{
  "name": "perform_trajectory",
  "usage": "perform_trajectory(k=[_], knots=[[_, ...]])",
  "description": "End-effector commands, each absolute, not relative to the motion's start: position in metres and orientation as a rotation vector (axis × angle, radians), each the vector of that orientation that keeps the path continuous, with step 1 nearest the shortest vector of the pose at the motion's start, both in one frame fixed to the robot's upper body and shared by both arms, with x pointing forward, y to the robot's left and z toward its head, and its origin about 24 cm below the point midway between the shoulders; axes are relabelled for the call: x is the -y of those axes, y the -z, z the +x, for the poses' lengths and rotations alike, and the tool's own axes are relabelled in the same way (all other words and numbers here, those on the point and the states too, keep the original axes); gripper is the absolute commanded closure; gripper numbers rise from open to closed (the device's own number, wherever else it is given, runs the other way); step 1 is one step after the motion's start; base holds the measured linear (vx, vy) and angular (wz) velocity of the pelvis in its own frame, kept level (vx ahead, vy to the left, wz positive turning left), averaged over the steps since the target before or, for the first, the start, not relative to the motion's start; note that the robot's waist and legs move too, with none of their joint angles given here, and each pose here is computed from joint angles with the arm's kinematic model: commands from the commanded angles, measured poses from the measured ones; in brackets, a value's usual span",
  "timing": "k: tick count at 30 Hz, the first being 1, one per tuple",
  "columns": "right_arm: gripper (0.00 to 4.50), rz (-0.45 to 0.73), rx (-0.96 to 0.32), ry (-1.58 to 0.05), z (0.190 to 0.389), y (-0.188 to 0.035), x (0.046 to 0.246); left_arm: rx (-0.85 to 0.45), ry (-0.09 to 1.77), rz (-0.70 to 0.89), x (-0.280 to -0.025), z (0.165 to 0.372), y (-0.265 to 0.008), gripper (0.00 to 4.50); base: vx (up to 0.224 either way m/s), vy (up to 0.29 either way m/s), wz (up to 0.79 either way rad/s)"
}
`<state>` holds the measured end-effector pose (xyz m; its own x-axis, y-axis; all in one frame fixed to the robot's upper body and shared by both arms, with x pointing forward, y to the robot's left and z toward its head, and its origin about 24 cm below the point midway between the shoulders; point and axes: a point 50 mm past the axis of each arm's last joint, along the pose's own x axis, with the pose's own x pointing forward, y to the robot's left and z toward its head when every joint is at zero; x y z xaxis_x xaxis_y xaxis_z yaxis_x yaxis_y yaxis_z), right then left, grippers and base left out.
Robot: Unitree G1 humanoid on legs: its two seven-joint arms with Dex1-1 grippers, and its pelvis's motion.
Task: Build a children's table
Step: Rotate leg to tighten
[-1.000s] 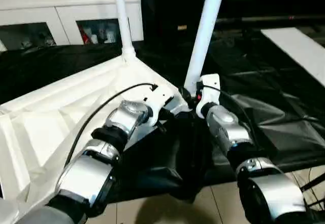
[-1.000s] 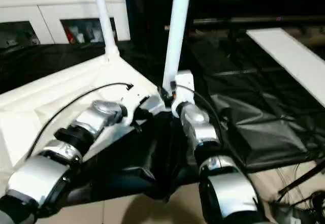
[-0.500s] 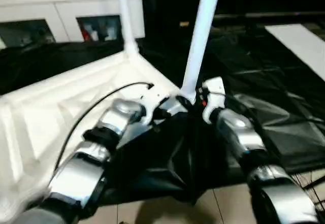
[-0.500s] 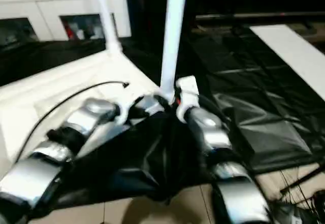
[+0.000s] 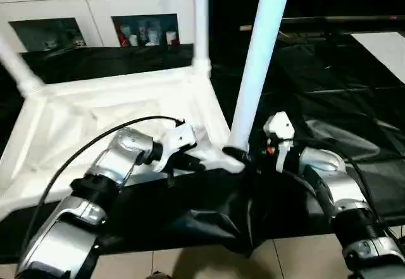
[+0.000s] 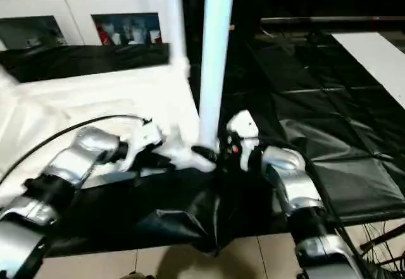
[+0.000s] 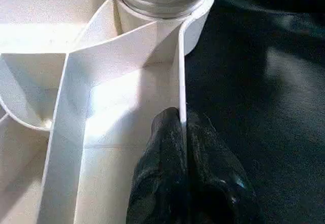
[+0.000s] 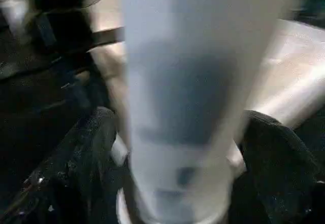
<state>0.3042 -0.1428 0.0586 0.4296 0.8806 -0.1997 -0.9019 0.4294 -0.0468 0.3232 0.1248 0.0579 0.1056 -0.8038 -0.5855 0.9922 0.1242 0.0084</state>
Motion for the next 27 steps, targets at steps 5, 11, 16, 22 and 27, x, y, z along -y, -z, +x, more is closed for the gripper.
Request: perform_trajectory(k=[5, 11, 16, 22, 27], knots=[[0.55, -0.214, -0.161, -1.208, 0.2977, -0.0598, 0.1386, -0.453, 1.487, 0.473, -0.1164, 0.3183, -0.0673, 4.50, 0.000, 0.000, 0.00], [0.83, -0.215, -0.166, -1.203, 0.3006, -0.0596, 0.1375, -0.451, 1.492, 0.477, -0.1178, 0.3166, -0.0681, 4.50, 0.000, 0.000, 0.00], [1.16, -0.233, -0.184, -1.222, 0.2992, -0.0576, 0.1373, -0.453, 1.495, 0.476, -0.1184, 0.3152, -0.0681, 4.50, 0.000, 0.000, 0.00], [1.69, -0.252, -0.203, -1.236, 0.2992, -0.0547, 0.1369, -0.457, 1.492, 0.476, -0.1199, 0.3147, -0.0682, 4.50, 0.000, 0.000, 0.00], [1.78, -0.251, -0.210, -1.239, 0.2989, -0.0530, 0.1365, -0.460, 1.490, 0.475, -0.1213, 0.3144, -0.0680, 4.50, 0.000, 0.000, 0.00]])
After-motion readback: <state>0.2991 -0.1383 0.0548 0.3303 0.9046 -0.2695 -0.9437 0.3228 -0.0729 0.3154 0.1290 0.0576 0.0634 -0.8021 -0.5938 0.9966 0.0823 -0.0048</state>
